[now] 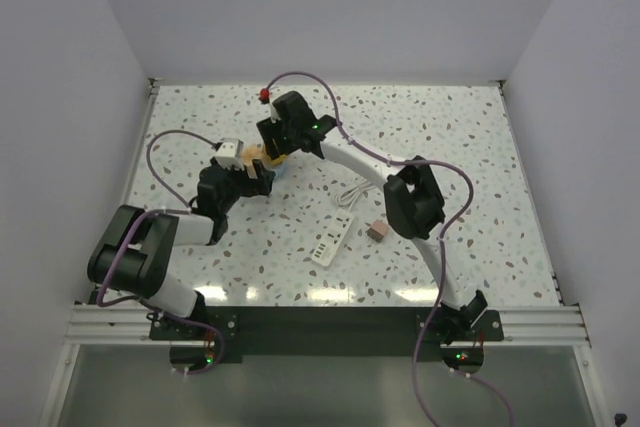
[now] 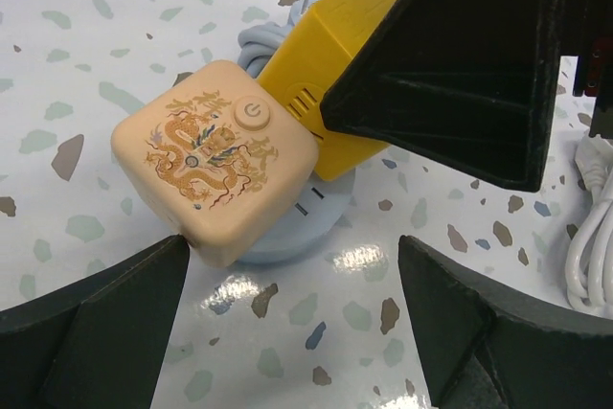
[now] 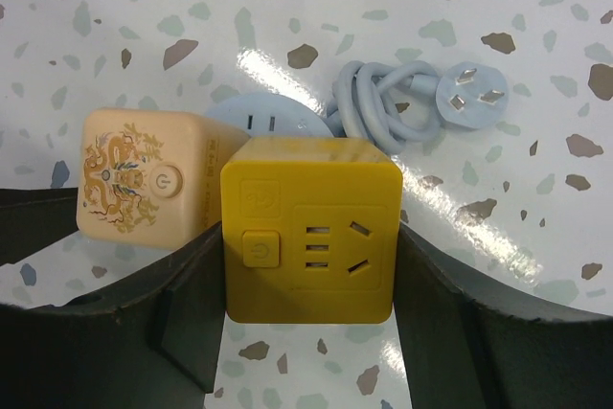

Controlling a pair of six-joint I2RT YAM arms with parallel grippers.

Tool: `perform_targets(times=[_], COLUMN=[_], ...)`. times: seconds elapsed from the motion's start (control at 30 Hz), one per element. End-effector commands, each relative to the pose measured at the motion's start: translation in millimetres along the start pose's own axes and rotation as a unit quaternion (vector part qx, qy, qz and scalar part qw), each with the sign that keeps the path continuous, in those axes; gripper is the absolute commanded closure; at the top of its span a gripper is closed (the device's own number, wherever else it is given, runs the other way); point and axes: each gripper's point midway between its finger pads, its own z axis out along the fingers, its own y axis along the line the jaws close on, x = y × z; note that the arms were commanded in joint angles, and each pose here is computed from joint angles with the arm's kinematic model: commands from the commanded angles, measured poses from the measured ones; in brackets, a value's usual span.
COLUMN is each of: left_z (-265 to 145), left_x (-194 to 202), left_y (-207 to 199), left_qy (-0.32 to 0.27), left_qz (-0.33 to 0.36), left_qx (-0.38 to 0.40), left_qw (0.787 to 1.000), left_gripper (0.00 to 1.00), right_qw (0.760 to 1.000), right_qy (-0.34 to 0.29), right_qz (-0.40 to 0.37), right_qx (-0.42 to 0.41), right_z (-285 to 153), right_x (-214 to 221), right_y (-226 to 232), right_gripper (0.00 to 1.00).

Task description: Insert the plug

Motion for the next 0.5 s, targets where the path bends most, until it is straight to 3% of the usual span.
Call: perform_targets(times=[0.0, 0.3, 0.47], left_z=[9.5, -11.2, -26.9], left_x=[-20.5, -52.7, -68.7], left_y=[8.2, 33.2, 33.7], left_qy=[-0.023, -0.086, -0.131], left_qz=[0.016, 0.011, -0.013], left_qx=[-0.021, -0.107, -0.117], left_qw=[0.999, 0.99, 0.984], left_gripper=[0.05, 0.05, 0.03], right_qw=[0.999, 0.999, 0.999], right_qy=[0.032, 0.034, 0.034], right_qz=[-0.012, -0.018, -0.021], right_qx=[0.021, 0.022, 0.022], right_z=[17.3, 21.2, 18.3], right_x=[18.9, 17.4, 18.5], right_y=[-10.3, -10.2, -10.7], right_gripper=[1.0, 1.0, 1.0])
